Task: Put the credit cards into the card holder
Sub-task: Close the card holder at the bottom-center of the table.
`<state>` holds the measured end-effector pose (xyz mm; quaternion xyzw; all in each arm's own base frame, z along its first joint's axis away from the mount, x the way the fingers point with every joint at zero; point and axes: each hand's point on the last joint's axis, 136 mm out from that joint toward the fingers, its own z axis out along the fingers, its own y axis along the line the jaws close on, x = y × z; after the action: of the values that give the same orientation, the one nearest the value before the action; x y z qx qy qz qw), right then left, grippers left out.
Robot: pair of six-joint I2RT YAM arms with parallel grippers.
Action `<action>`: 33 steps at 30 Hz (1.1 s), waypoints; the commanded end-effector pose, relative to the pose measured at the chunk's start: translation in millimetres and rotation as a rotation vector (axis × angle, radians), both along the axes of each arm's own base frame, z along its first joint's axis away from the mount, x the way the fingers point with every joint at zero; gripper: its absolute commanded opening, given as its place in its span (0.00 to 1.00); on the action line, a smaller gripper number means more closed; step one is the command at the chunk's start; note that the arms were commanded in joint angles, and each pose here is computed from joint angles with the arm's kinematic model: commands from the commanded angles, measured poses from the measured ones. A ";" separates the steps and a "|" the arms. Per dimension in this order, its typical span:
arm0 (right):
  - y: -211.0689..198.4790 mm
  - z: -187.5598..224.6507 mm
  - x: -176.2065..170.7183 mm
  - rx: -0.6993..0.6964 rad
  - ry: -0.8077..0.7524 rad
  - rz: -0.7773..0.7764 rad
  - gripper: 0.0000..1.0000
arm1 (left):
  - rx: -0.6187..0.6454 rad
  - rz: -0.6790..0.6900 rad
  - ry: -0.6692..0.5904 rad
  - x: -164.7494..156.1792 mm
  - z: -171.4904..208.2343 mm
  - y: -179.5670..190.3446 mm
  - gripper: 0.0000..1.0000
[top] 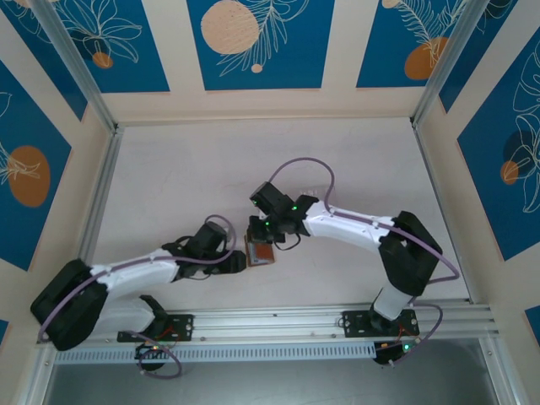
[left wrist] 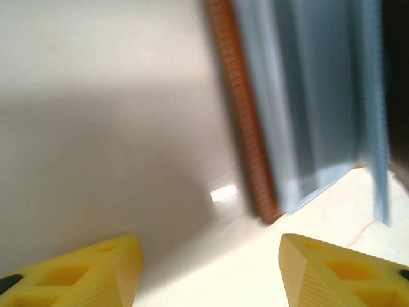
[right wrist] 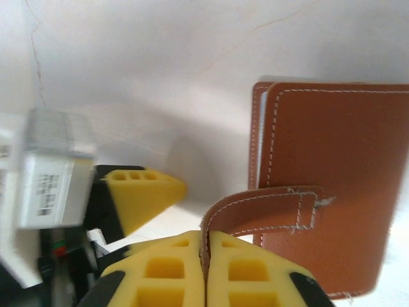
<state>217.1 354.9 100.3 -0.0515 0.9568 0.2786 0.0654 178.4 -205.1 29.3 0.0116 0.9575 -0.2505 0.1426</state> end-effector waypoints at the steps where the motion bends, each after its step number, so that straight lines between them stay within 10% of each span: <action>1: 32.3 -6.8 -6.2 0.038 0.037 0.074 0.18 | 0.144 0.113 0.078 -23.2 -12.4 52.5 0.63; 7: 39.4 21.3 -8.0 0.093 -0.014 0.201 0.48 | 0.121 0.156 0.008 -28.3 16.3 73.0 0.65; 15: -15.8 74.1 -14.0 0.159 -0.079 0.191 0.59 | 0.101 0.078 -0.035 -15.3 42.1 57.1 0.65; 22: -94.9 23.5 5.7 -0.015 -0.016 -0.061 0.34 | 0.088 0.048 -0.089 -3.6 68.5 48.9 0.65; 33: -23.0 -46.2 4.0 -0.082 0.069 0.087 0.17 | 0.064 -0.029 -0.153 22.7 109.7 22.7 0.62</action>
<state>216.0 308.3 53.0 -0.0703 0.9723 0.2225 0.0156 194.7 -176.8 128.7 0.0293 0.9528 -0.2180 0.2092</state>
